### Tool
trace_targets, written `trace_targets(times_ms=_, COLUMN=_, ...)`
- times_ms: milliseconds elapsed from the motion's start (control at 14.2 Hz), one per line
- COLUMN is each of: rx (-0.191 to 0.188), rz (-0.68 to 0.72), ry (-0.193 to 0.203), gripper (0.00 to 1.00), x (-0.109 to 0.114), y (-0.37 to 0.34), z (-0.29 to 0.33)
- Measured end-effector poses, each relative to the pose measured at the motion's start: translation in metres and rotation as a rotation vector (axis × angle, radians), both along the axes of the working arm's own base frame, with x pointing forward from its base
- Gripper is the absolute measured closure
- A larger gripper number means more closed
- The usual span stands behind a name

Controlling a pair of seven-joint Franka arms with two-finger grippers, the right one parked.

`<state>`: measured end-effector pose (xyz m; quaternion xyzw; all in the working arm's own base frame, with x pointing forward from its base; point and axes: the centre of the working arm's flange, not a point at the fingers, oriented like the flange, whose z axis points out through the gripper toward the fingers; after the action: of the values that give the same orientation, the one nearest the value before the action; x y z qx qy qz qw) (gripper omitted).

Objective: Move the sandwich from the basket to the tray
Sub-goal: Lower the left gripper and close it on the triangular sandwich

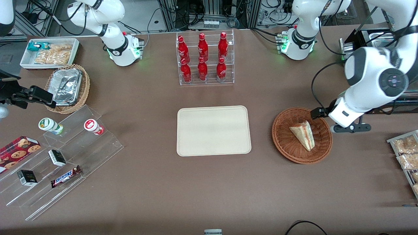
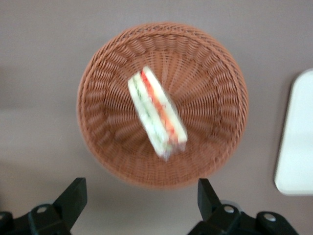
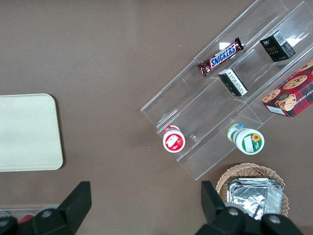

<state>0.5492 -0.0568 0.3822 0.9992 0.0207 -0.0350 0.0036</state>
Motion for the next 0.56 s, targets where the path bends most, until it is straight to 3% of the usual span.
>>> trace_targets(times_ms=141, rx=-0.006, rz=0.087, ry=-0.072, gripper=0.00, x=-0.010, y=0.000, z=-0.034)
trace_targets(times_ms=212, rx=-0.008, rz=0.159, ry=-0.086, gripper=0.00, x=-0.015, y=0.000, z=-0.046)
trace_targets(times_ms=353, rx=-0.005, rz=0.314, ry=-0.078, gripper=0.00, x=-0.021, y=-0.004, z=-0.060)
trace_targets(times_ms=565, rx=-0.007, rz=0.432, ry=-0.071, gripper=0.00, x=-0.022, y=-0.018, z=-0.073)
